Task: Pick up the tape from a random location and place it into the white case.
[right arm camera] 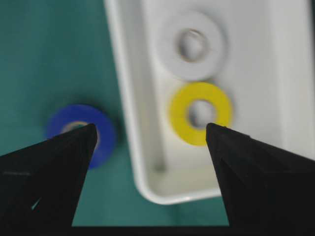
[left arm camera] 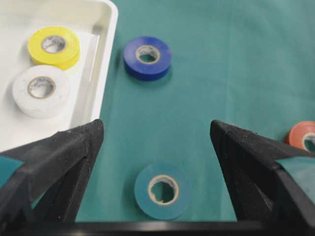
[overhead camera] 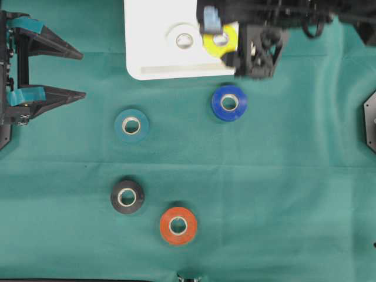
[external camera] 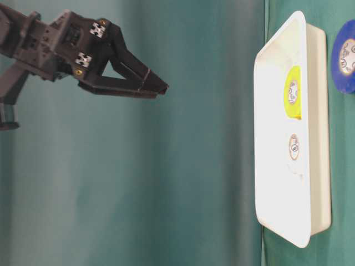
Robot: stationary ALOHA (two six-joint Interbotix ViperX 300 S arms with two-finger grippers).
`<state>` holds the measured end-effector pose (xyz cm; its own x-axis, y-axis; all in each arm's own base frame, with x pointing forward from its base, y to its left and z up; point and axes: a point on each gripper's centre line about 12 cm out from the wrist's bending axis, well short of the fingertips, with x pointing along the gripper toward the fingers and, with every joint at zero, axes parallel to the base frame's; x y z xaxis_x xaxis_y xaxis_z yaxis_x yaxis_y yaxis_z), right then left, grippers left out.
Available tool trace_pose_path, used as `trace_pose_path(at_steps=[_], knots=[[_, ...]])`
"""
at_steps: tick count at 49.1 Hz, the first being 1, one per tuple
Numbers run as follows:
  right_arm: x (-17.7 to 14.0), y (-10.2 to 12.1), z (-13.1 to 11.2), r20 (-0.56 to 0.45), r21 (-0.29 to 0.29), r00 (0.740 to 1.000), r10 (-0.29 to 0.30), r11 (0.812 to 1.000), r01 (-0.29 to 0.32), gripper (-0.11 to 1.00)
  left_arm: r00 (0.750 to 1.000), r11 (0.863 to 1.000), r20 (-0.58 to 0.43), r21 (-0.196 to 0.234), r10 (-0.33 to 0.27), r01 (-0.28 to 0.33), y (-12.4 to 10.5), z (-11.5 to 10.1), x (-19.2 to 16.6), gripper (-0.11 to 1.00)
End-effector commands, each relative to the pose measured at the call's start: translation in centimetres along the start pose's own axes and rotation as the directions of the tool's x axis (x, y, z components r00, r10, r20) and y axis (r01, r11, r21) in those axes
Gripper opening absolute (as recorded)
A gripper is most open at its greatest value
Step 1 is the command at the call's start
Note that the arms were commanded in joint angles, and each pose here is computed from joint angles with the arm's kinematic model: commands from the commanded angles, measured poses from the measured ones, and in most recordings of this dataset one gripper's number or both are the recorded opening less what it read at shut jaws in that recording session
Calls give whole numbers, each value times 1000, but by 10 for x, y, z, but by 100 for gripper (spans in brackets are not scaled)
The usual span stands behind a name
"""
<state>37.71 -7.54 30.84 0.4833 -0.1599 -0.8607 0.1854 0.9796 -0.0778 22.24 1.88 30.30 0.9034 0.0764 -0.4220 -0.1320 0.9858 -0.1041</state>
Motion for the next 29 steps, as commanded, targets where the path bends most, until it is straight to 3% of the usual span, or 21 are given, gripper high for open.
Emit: trace_pose_path(at_steps=[1,13,29], knots=[[-17,17,8,58,-21,998,25,999,-24,86,1000,1000,24,-2,-2,2,-1,8,-2,99],[-21,66,8,83,-52,992,95,994,-91,86,1000,1000,24,0,-2,2,-1,8,-2,99],[-30,65,8,119,-63,989,84,995,-77,86,1000,1000,25,-1,-1,1,0,8,-2,99]])
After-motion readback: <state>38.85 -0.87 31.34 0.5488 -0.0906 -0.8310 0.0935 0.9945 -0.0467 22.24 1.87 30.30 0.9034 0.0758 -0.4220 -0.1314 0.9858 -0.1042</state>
